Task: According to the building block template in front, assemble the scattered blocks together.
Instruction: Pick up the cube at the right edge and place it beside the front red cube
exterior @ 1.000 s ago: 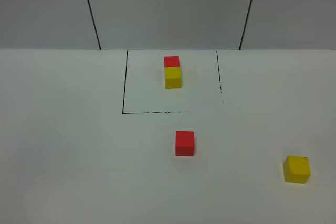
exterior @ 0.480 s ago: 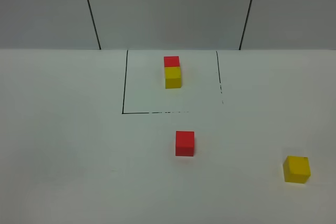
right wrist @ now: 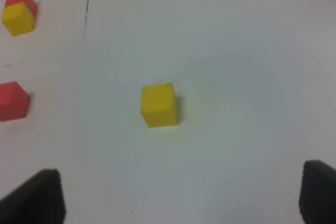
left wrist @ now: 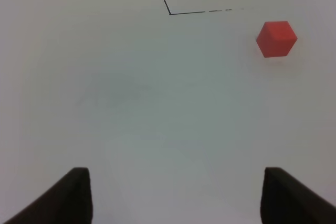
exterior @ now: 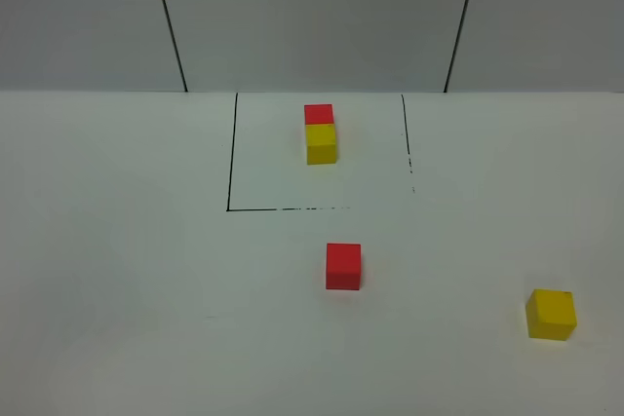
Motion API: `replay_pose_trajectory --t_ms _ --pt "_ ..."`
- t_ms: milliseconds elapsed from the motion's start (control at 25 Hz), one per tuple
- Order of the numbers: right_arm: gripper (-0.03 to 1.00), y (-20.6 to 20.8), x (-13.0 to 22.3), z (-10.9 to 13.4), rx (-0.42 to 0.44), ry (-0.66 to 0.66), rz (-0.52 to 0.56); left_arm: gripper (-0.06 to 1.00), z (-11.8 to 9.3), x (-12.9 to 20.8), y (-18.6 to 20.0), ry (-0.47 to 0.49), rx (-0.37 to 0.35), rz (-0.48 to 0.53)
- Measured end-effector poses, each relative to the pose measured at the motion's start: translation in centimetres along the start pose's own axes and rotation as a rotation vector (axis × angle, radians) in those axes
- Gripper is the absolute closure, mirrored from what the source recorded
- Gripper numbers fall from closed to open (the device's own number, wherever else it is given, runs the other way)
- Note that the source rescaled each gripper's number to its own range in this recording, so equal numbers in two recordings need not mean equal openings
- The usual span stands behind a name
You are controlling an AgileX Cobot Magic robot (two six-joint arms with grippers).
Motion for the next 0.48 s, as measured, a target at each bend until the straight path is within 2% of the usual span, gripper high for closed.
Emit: replay_pose_trajectory --t_ms 480 --pt "0.18 0.0 0.0 0.0 0.0 -0.001 0.0 0.5 0.15 -0.04 -0.08 0.029 -0.06 0.001"
Point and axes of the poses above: a point on each arm's last joint axis where the gripper is mounted, y pointing back along that axis away from the gripper, z along the wrist's bending axis when the last joint is at zero, x = y × z, the point moved 3 cm from there along -y, pointing out along that axis toward the gripper, and after that the axes turned 6 degrees about -y, right-handed, at the moved point
